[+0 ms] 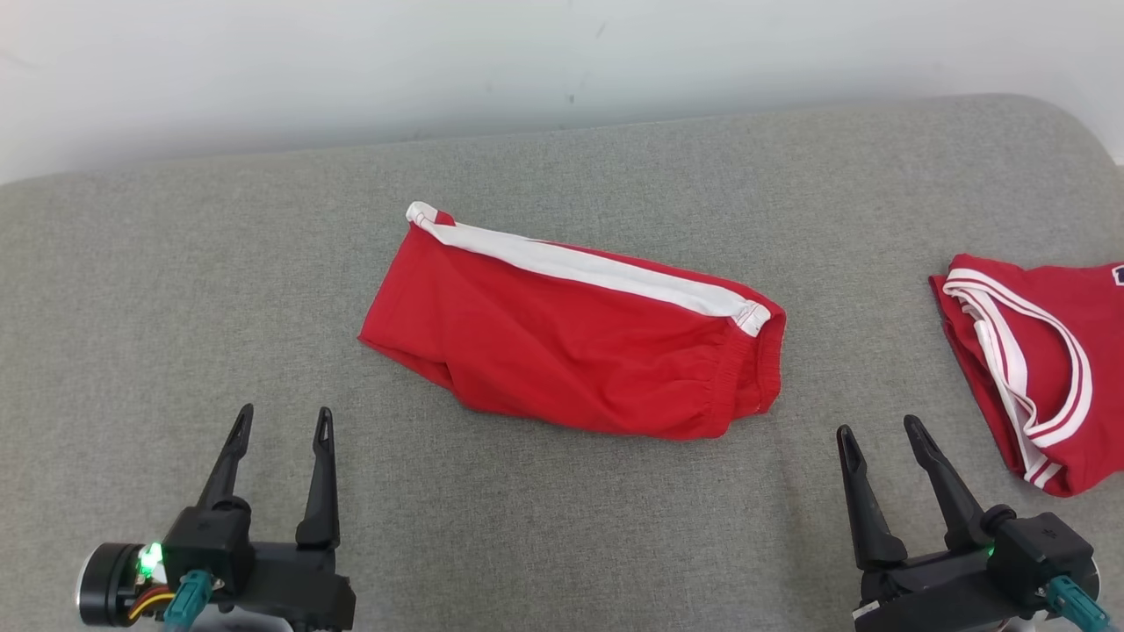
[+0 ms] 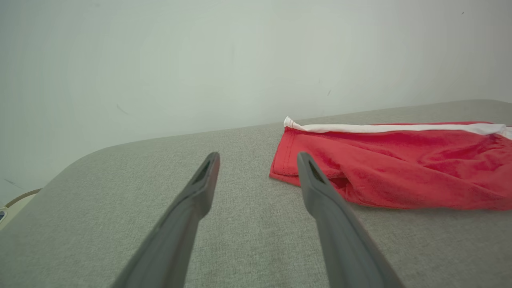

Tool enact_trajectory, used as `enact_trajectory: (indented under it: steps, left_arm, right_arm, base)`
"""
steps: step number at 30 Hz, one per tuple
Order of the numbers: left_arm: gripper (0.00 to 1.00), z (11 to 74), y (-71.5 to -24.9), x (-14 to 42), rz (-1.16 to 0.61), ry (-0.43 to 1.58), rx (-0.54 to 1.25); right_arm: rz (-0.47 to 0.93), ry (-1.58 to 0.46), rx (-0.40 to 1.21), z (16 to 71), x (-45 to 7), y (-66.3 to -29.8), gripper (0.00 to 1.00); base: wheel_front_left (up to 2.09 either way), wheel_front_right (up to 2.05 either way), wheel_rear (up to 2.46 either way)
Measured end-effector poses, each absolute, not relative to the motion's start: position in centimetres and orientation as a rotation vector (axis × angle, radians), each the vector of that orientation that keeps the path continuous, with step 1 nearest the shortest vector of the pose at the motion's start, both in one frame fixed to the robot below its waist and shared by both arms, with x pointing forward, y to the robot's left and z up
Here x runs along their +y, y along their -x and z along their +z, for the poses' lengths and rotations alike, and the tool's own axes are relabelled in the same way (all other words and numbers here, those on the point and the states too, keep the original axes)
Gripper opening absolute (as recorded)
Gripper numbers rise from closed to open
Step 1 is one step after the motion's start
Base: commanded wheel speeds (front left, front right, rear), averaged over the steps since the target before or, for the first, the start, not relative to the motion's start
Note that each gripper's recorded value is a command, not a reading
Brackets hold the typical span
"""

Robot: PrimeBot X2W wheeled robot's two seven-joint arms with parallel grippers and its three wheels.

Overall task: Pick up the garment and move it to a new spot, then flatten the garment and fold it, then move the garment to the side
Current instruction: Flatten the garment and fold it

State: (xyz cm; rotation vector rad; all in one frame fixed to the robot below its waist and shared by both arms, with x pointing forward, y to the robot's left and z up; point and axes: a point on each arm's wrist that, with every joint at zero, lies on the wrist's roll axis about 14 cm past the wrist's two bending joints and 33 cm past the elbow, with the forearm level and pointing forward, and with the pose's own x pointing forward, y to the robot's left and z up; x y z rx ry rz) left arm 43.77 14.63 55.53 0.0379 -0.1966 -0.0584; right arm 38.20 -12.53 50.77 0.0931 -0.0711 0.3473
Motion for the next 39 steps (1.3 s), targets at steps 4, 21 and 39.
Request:
enact_trajectory:
  steps: [4,21,39]
  left_arm:
    - [1.0,55.5,-44.2,14.2,-0.077,-0.039,-0.187]
    - [1.0,53.5,-52.2,8.7,-0.28,0.008,-0.035]
    - [0.91,44.6,-55.4,9.2,-0.248,0.06,0.282]
  right_arm:
    - [0.349,-0.095,-0.064,50.6,-12.4,-38.3,1.0]
    - [0.294,-0.104,-0.021,49.2,-13.9,-39.0,1.0]
    - [0.253,-0.115,0.016,47.8,-14.9,-39.5,1.0]
  base:
    - [0.0,0.0,0.0]
    - [0.0,0.0,0.0]
    - [0.0,0.0,0.0]
